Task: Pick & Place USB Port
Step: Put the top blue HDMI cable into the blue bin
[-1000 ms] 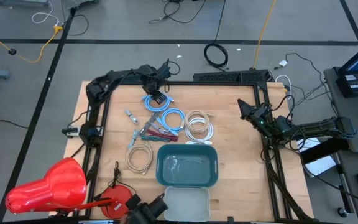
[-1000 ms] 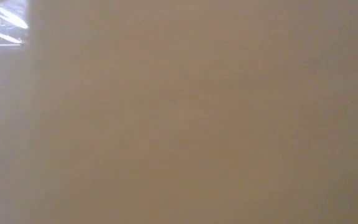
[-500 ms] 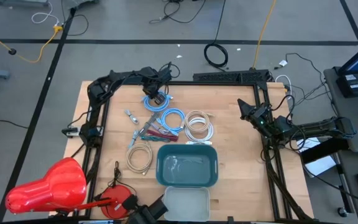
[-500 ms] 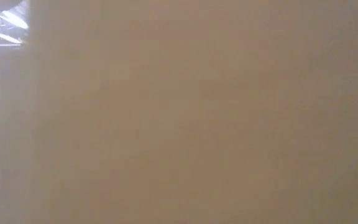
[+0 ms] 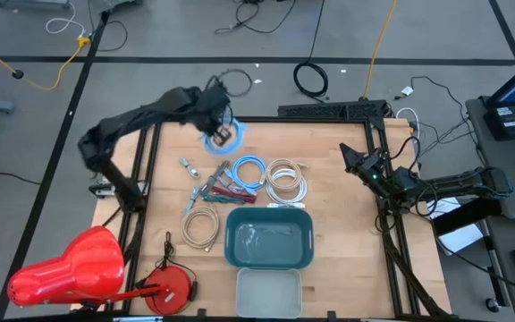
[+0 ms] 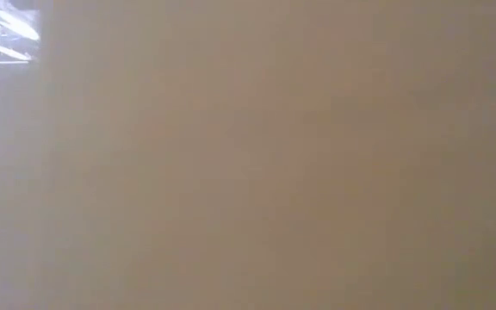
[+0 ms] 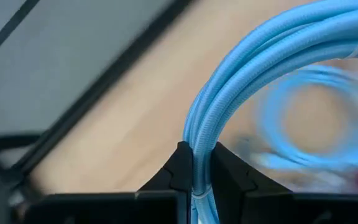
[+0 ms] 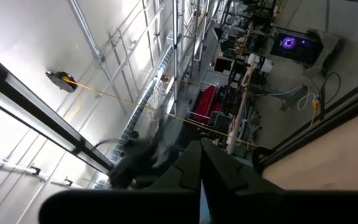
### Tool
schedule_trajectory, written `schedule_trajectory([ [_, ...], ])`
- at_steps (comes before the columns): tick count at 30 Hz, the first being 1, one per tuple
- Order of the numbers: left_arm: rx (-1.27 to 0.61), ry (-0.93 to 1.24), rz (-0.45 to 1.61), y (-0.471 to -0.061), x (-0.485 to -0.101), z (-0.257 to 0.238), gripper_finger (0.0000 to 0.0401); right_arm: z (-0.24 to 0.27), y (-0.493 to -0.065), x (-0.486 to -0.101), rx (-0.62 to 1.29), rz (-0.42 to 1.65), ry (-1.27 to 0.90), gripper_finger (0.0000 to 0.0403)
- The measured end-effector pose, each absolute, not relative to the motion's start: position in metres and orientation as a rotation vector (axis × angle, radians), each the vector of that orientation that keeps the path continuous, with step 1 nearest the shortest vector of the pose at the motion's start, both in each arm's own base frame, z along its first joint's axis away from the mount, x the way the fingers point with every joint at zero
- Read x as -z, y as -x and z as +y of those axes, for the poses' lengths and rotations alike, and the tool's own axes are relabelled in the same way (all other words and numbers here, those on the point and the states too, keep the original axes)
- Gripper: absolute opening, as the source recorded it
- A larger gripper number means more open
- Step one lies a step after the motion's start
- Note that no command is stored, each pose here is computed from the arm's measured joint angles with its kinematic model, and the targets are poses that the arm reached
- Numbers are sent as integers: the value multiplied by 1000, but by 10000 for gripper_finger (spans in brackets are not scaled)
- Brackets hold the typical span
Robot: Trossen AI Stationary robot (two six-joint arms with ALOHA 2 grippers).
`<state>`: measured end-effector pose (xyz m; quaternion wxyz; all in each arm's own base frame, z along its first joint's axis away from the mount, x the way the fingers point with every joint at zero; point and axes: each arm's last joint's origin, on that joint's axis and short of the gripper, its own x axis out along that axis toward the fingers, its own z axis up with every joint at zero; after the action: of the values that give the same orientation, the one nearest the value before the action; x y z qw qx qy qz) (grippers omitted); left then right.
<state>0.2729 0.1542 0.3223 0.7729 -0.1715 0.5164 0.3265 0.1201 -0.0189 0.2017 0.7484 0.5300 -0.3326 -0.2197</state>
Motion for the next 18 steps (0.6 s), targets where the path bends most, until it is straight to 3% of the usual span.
schedule_trajectory([
  [5, -457, 294, 1051, -295, -340, 64, 32, -19, -120, -202, 480, -729, -1159, 0],
  [11, -217, 236, 1009, -332, -322, -24, 32, -19, -120, -202, 483, -731, -1164, 0],
  [18, -46, 325, 1038, -369, -285, -42, 32, -19, -121, -201, 492, -724, -1162, 0],
])
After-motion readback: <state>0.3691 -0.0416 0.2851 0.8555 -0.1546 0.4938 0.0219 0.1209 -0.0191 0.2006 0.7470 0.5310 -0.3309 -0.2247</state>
